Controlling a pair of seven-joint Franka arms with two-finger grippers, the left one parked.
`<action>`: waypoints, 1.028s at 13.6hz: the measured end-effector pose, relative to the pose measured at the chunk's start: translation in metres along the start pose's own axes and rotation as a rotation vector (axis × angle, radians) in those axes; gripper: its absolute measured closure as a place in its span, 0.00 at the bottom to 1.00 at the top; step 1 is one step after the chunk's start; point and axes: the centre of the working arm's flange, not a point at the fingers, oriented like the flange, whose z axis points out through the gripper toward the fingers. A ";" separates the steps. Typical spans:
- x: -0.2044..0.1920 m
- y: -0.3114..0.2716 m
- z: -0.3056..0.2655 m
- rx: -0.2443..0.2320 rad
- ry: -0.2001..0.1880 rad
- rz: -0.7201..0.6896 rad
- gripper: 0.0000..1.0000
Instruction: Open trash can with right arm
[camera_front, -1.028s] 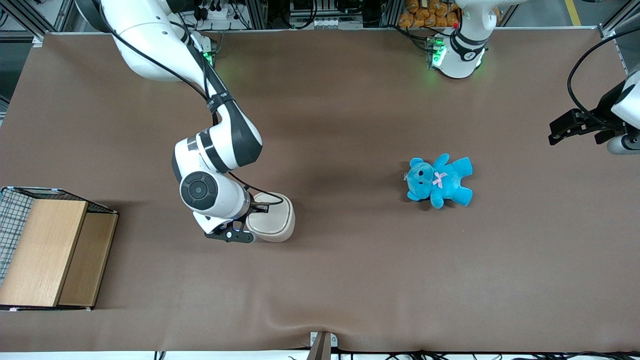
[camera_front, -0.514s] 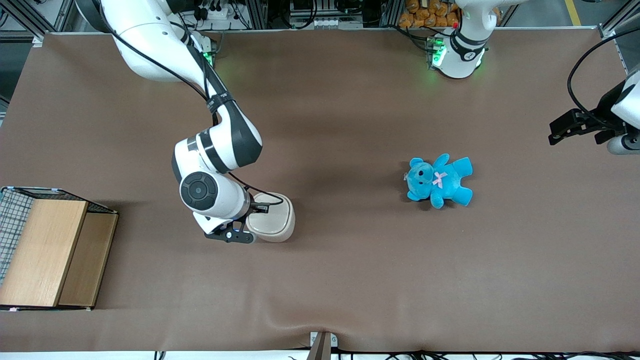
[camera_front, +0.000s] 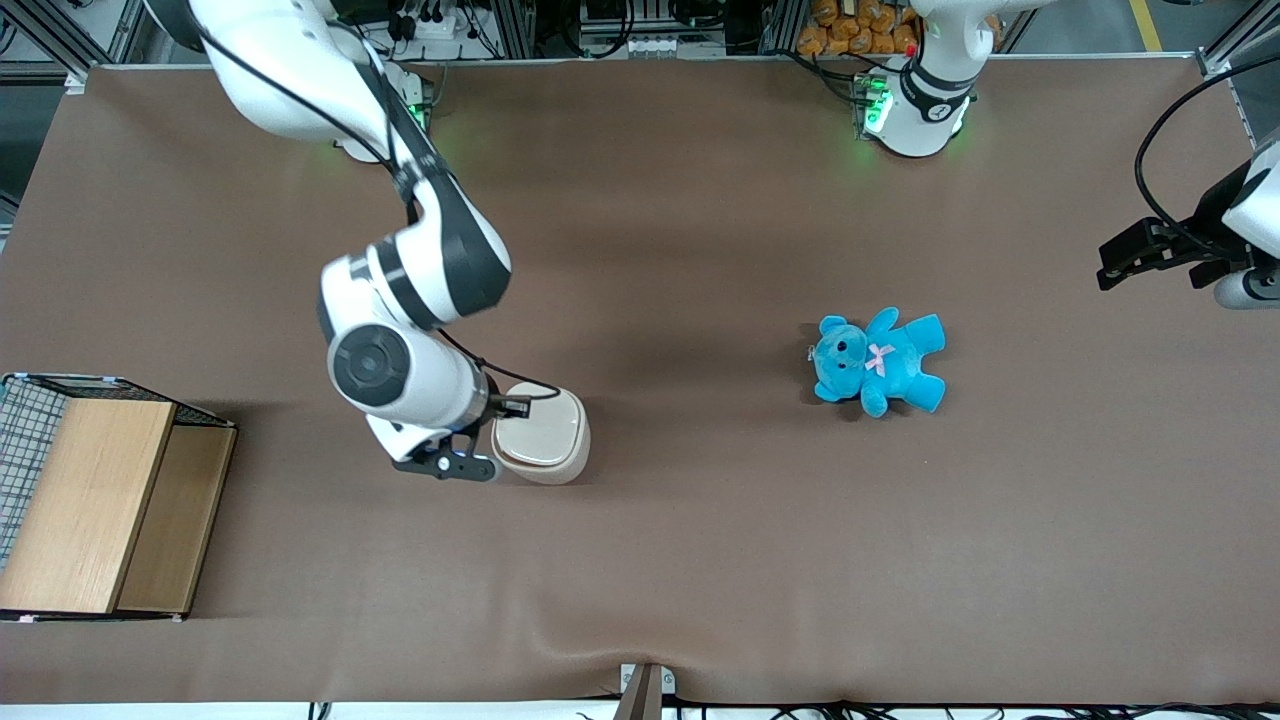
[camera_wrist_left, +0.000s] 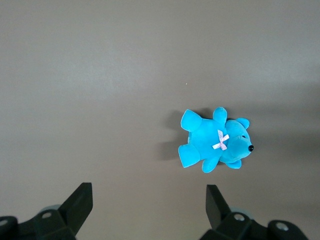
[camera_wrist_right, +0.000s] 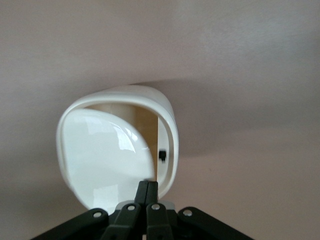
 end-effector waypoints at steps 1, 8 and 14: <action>-0.005 0.006 -0.020 0.000 0.000 0.004 0.99; 0.020 0.155 -0.113 -0.002 0.004 0.007 0.99; 0.012 0.276 -0.153 -0.013 0.012 -0.069 0.99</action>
